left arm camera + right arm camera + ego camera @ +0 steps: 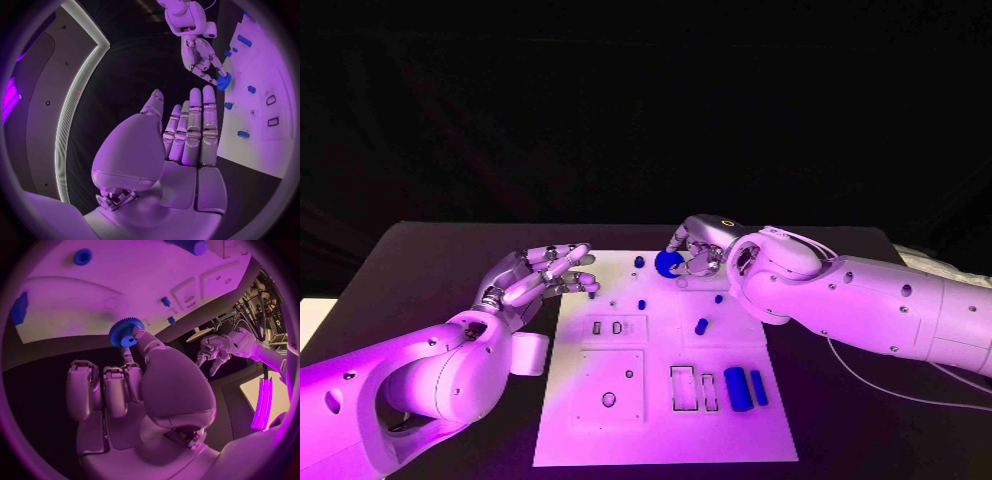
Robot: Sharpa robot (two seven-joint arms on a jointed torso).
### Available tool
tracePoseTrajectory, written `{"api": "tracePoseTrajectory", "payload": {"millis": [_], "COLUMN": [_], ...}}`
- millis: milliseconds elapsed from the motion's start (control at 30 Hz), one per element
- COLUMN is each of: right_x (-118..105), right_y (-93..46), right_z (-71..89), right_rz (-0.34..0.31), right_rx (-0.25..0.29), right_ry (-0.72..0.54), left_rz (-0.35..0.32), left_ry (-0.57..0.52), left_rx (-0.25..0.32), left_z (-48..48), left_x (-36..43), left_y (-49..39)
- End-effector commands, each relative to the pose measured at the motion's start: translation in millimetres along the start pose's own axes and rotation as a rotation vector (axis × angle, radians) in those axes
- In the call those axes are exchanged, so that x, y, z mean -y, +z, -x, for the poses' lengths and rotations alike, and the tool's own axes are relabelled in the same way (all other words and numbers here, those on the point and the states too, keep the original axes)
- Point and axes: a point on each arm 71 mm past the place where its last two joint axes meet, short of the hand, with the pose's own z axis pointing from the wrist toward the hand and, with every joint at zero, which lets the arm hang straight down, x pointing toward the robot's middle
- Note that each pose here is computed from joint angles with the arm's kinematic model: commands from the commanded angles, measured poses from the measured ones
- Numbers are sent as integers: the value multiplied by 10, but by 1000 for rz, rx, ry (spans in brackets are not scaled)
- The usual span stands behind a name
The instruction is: Assemble the parts on the task board
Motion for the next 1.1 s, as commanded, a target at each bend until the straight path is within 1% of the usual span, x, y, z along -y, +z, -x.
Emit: {"api": "tracePoseTrajectory", "payload": {"millis": [33, 200, 433, 733, 800, 1000, 1100], "right_x": [-152, -328, -435, -505, -497, -457, -450], "right_y": [37, 137, 240, 279, 286, 306, 312], "right_z": [-26, -111, -259, -388, -396, -376, -372], "right_rz": [34, 61, 72, 82, 77, 64, 61], "right_rx": [10, -13, -44, -78, -73, -30, -19], "right_ry": [-19, -29, -39, -49, -57, -78, -82], "left_rz": [-5, -4, -2, -2, -2, -2, -1], "left_ry": [-12, -14, -14, -14, -14, -13, -13], "left_rx": [-24, -27, -28, -29, -29, -27, -27], "left_z": [-34, -44, -47, -49, -49, -42, -42], "left_x": [8, 5, 3, 3, 3, 4, 3], "left_y": [3, 7, 9, 10, 10, 8, 7]}}
